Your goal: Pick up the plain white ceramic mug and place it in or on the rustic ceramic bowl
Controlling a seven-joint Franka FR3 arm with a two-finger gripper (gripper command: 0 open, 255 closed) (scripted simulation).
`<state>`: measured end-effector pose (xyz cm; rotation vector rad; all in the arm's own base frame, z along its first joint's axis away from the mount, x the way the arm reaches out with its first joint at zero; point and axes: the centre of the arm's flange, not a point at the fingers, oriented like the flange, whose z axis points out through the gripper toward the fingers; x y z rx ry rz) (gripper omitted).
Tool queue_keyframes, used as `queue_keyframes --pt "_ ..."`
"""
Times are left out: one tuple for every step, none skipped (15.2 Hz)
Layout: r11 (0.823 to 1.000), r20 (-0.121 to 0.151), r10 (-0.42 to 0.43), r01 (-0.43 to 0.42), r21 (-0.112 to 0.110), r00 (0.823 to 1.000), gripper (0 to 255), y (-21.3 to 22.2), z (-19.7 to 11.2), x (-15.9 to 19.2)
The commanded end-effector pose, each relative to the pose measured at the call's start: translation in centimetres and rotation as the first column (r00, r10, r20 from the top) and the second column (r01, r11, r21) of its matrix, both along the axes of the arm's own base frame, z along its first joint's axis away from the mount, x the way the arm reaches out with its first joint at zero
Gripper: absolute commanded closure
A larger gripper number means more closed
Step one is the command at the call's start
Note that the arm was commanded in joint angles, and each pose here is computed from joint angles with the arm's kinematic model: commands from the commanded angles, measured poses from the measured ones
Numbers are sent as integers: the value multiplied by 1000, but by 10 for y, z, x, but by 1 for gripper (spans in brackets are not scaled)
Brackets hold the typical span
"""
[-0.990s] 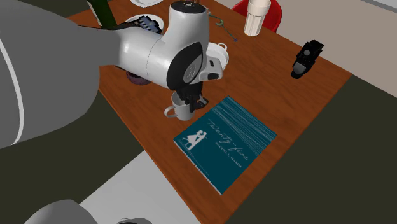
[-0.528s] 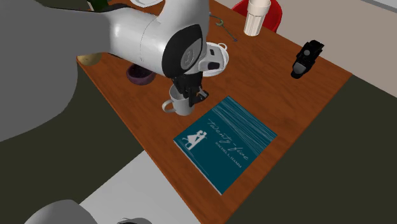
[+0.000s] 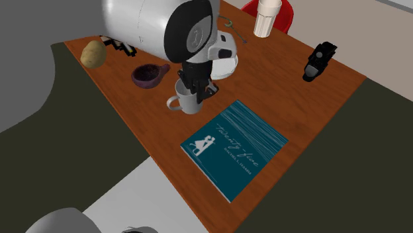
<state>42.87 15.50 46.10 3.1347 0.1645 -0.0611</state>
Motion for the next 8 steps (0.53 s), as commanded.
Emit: queue_keyframes --pt "1000 0 0 0 0 1000 255 1 11 -1" --pt "1000 0 0 0 0 1000 255 1 16 -1" --pt "1000 0 0 0 0 1000 255 1 21 -1" --pt "1000 0 0 0 0 1000 255 1 27 -1" --pt "1000 0 0 0 0 1000 255 1 32 -1" --pt "1000 0 0 0 0 1000 255 1 37 -1" --pt "1000 0 0 0 0 1000 255 1 41 -1" --pt "1000 0 0 0 0 1000 255 14 42 -1"
